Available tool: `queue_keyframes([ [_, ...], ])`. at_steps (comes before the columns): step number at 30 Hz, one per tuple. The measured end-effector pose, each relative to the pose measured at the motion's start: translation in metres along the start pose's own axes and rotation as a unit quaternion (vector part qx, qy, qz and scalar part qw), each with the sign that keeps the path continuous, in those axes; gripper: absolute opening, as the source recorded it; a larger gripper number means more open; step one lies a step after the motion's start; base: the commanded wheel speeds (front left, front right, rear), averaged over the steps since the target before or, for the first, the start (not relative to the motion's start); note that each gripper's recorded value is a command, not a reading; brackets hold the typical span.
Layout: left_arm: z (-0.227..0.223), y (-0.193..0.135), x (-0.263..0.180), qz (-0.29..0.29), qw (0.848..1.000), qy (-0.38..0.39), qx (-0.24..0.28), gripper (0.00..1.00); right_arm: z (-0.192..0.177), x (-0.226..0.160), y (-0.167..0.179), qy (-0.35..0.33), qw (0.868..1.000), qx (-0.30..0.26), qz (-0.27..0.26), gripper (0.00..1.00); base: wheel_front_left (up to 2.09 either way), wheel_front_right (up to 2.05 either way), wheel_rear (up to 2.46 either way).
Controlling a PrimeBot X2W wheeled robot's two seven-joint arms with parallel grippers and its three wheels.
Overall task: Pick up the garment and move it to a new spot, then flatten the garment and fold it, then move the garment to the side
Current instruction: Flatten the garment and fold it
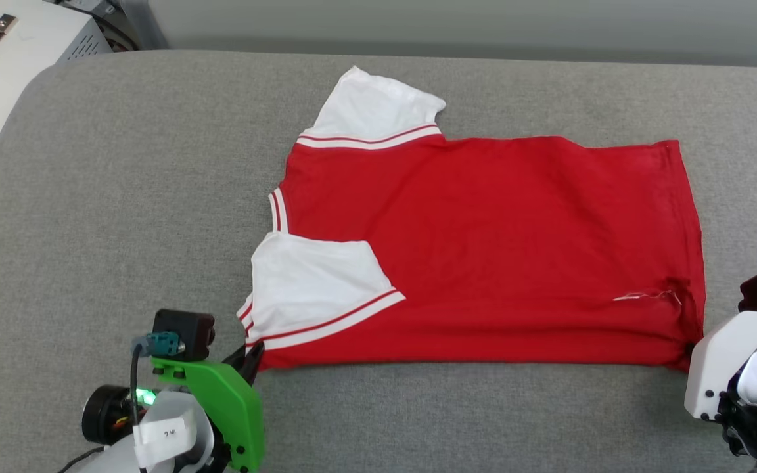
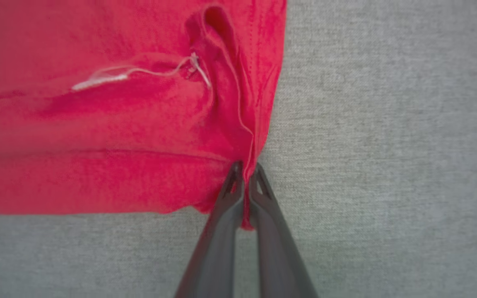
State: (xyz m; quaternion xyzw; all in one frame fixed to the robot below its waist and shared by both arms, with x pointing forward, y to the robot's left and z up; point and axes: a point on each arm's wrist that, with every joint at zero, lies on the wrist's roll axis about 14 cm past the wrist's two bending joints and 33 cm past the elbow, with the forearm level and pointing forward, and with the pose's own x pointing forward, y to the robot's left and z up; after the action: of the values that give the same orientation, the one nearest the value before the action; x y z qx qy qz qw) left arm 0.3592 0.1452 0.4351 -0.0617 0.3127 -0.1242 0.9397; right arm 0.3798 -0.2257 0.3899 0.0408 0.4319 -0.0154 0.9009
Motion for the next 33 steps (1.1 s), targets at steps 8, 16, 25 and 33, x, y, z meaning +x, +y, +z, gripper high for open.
queue_keyframes([
  [8, -0.029, 0.001, -0.023, 0.006, 1.0, 0.03, -0.006, 0.0, -0.011, -0.029, -0.012, -0.002, 1.0, 0.007, 0.001, 0.0, 0.0, 0.0, 0.0],
  [16, -0.067, -0.007, -0.05, -0.001, 0.997, 0.074, -0.018, 0.0, -0.039, -0.061, -0.025, 0.021, 1.0, 0.0, -0.006, 0.0, 0.0, 0.0, 0.0],
  [25, -0.086, -0.009, -0.047, -0.005, 0.996, 0.09, -0.026, 0.33, -0.06, -0.067, -0.027, 0.037, 0.999, 0.015, -0.006, 0.0, 0.0, 0.0, 0.0],
  [33, -0.066, 0.002, -0.04, 0.015, 0.999, 0.023, -0.034, 1.0, -0.034, -0.067, -0.024, -0.038, 0.999, 0.024, -0.002, 1.0, 0.0, 0.0, 0.0],
])
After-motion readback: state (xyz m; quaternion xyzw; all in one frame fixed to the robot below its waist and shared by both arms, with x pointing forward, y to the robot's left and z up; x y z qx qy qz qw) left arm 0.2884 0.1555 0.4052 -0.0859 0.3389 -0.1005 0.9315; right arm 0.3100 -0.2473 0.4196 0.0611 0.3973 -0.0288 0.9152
